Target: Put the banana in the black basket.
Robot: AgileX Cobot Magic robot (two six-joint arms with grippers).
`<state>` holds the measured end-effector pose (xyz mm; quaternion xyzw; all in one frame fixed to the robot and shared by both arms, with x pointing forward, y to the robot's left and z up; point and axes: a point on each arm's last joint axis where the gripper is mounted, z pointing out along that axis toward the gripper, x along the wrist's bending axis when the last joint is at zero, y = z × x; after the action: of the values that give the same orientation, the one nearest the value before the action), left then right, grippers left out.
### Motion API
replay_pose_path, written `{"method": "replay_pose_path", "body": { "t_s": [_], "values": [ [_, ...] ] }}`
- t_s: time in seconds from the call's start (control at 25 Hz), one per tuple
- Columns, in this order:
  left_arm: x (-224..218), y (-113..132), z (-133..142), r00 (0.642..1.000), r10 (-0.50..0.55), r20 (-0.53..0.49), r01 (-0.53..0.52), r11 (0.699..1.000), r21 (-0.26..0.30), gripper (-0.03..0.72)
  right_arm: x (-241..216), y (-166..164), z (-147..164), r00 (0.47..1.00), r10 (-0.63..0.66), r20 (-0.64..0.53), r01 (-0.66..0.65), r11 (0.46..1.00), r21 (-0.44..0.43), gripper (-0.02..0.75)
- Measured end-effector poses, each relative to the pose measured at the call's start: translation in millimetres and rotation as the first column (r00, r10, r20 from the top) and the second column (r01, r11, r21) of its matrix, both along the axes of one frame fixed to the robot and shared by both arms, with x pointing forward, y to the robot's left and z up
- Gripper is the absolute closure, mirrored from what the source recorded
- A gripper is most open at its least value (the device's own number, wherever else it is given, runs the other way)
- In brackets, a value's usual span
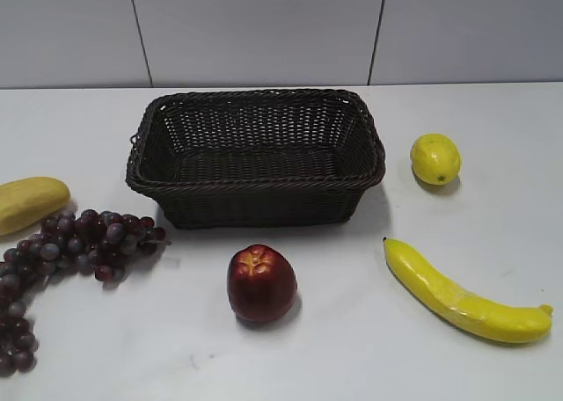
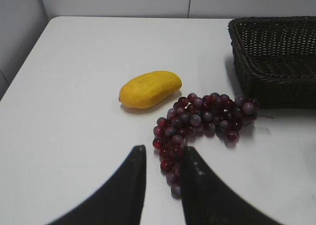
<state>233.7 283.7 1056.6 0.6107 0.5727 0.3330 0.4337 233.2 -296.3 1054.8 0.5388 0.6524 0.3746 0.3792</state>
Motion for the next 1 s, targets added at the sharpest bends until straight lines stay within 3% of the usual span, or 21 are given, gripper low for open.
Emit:
{"method": "replay_pose_path", "body": {
  "t_s": [0.12,0.36,0.72,1.0],
  "values": [
    [0,0,0,1.0,0.0,0.0,0.0,1.0,0.0,0.456,3,0,0,1.0,-0.001,-0.022,0.001,1.0,0.001,0.146],
    [0,0,0,1.0,0.0,0.0,0.0,1.0,0.0,0.456,41,3,4,0.97,-0.004,-0.243,0.006,1.0,0.008,0.146],
    [0,0,0,1.0,0.0,0.0,0.0,1.0,0.0,0.455,125,11,0,0.801,0.029,-0.597,-0.035,0.999,0.003,0.146],
    [0,0,0,1.0,0.0,0.0,0.0,1.0,0.0,0.454,181,27,-1,0.734,0.126,-0.668,-0.099,0.992,0.079,0.146]
  ]
}}
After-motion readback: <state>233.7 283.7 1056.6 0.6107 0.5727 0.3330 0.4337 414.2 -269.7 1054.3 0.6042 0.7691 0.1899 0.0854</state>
